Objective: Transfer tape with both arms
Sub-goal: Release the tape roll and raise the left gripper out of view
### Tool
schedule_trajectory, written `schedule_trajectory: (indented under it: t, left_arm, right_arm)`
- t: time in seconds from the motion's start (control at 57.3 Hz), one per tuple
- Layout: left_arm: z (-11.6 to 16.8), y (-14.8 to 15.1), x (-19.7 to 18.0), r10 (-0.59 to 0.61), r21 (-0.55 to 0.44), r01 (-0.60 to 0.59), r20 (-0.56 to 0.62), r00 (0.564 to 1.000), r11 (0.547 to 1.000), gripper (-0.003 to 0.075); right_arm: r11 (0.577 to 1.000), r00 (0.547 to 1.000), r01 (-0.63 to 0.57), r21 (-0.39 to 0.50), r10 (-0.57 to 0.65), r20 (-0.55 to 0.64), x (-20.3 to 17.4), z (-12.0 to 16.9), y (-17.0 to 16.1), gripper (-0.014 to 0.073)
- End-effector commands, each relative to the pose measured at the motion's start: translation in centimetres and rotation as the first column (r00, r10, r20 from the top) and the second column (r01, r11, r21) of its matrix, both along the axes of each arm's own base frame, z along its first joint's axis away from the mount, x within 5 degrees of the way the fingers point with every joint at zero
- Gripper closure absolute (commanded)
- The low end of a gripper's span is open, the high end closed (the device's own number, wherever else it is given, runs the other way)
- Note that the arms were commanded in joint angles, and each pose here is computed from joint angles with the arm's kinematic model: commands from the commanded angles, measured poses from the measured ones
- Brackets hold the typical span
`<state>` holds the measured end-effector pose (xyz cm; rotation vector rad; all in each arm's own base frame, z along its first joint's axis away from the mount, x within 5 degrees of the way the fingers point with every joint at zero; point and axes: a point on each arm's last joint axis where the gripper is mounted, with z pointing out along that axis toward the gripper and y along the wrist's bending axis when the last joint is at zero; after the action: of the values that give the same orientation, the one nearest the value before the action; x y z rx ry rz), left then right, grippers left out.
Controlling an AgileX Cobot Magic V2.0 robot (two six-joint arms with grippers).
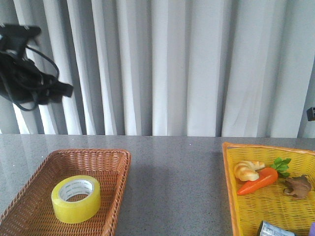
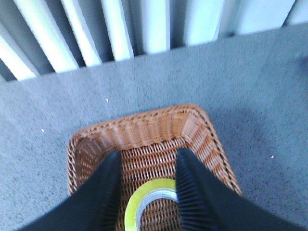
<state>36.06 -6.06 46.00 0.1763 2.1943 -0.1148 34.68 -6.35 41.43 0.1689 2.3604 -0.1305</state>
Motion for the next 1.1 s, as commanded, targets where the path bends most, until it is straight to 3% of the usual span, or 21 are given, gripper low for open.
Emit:
schedule_trajectory:
  t: [0.0,0.087,0.96,1.082]
  left_arm:
    - [4.2,0.4,-3.0,-0.001,-0.037,0.007,0.158,0.987,0.999,0.0624]
    - [4.7,0.5,-3.6,-0.001,-0.039,0.008,0.171,0.985,0.999,0.0729]
    - [3.9,0.6,-3.5,0.008,-0.039,-0.004,0.116,0.993,0.999,0.0727]
    - [4.1,1.0,-5.7,0.012,-0.047,-0.005,0.158,0.987,0.999,0.0727]
  right_arm:
    - [1.0,0.994,0.006,-0.024,-0.003,0.109,-1.0,2.5,0.0,0.0603]
    - [1.0,0.994,0.006,-0.024,-0.003,0.109,-1.0,2.5,0.0,0.0603]
    - [1.0,0.994,0.006,-0.024,-0.003,0.109,-1.0,2.5,0.0,0.0603]
    - [1.0,0.994,0.006,-0.024,-0.003,0.109,-1.0,2.5,0.0,0.0603]
